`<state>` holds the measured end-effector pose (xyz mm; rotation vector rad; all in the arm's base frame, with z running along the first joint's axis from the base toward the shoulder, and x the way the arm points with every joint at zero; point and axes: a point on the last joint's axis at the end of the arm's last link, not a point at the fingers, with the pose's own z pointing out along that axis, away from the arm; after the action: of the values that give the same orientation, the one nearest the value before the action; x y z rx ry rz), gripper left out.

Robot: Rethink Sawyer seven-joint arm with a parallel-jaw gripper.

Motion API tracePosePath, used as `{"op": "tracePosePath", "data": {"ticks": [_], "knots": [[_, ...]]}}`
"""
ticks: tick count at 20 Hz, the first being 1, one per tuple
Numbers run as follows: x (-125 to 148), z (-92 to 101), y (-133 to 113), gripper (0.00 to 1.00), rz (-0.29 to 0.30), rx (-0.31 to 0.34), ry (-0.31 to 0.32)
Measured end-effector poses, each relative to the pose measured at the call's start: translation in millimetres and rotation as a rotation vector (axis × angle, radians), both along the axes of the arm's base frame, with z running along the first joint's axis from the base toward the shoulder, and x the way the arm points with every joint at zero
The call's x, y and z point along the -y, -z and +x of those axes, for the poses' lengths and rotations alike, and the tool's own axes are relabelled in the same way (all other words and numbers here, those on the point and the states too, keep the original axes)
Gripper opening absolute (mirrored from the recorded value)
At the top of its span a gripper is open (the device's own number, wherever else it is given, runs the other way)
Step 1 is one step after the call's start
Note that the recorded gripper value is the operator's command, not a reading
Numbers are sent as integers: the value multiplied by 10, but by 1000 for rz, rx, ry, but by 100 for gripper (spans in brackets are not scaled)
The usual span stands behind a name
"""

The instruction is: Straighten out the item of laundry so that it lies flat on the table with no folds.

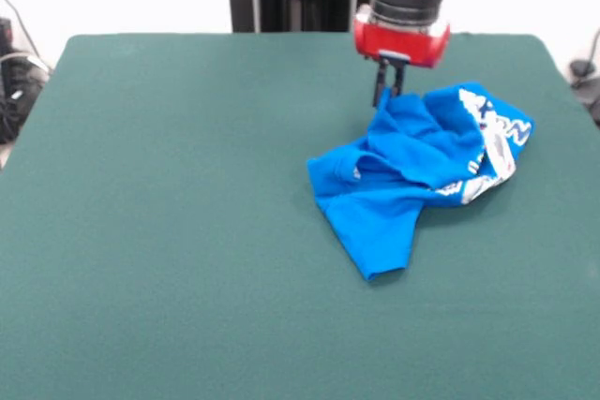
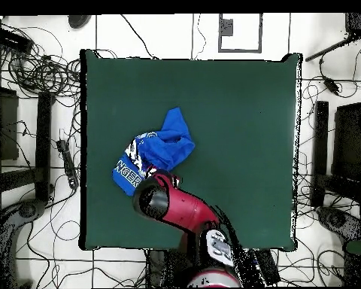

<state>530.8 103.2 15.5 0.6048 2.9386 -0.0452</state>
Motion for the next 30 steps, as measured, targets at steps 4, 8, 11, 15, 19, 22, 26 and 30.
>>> {"op": "tracePosePath", "data": {"ticks": [4, 8, 11, 15, 19, 22, 26, 30], "knots": [[455, -33, -297, 0, -12, 19, -2], [858, -65, -547, 0, -17, 13, 7], [1077, -90, -684, 0, -19, 1, 11], [1381, -173, -860, 0, -25, -29, 13], [1610, -259, -964, 0, -34, -53, 14], [1771, -322, -1018, 0, -43, -64, 14], [1914, -379, -1059, 0, -54, -70, 15], [2064, -421, -1100, 0, -61, -75, 10]]}}
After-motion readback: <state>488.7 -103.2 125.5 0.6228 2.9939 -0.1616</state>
